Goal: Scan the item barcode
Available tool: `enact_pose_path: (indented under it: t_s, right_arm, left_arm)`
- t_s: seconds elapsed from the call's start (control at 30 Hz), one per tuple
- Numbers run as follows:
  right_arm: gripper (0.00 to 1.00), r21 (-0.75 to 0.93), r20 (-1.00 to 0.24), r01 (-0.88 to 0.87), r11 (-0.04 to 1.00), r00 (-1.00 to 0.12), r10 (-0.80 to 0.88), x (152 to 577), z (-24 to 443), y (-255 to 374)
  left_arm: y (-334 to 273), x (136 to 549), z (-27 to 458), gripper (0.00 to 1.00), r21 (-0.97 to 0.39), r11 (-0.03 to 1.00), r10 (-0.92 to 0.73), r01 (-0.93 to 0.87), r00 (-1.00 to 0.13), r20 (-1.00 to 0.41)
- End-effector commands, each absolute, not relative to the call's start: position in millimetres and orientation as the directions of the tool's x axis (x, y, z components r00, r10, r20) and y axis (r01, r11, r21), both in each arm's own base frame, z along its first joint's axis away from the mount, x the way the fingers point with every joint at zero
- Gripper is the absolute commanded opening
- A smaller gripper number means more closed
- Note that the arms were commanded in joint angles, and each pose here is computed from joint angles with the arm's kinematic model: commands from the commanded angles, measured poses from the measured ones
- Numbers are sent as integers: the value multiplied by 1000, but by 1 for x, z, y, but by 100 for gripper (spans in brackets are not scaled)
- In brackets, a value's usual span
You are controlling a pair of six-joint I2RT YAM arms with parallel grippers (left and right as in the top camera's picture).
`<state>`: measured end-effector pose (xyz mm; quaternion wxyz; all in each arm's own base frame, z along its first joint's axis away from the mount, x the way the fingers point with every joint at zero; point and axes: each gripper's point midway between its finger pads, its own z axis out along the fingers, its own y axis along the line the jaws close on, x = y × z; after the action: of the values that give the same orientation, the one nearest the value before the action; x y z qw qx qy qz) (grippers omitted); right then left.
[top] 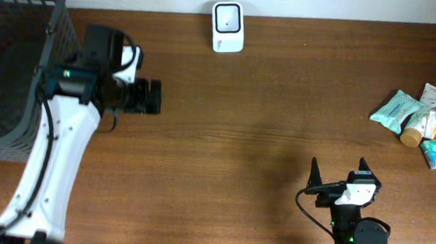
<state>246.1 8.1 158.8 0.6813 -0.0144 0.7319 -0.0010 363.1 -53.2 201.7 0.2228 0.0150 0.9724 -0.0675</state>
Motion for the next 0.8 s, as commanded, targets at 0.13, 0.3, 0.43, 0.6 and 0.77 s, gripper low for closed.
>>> enact_pose_path:
  t_s: [0.13,0.3,0.43,0.6,0.77]
  right_arm:
    - [99,-11,-997,-26,1000,-77,-12,246,156,10]
    - [99,-11,-997,-26,1000,-77,-13,246,156,10]
    - [99,-11,-997,-25,1000,-77,-12,246,156,9]
    - [99,-11,-997,-26,1000,-77,-12,246,156,10]
    - [99,-11,-997,-26,1000,-77,-13,246,156,10]
  left_arm:
    - [-61,321,178,99,-168,973,4,156,-745,-667]
    - [-58,285,175,99,-160,969,-8,187,-627,-779]
    - [-56,277,170,99,-155,971,-9,184,-618,-787]
    - [-55,266,165,99,-145,969,-19,200,-525,-851]
    - [-53,253,181,99,-115,966,-43,232,-297,-954]
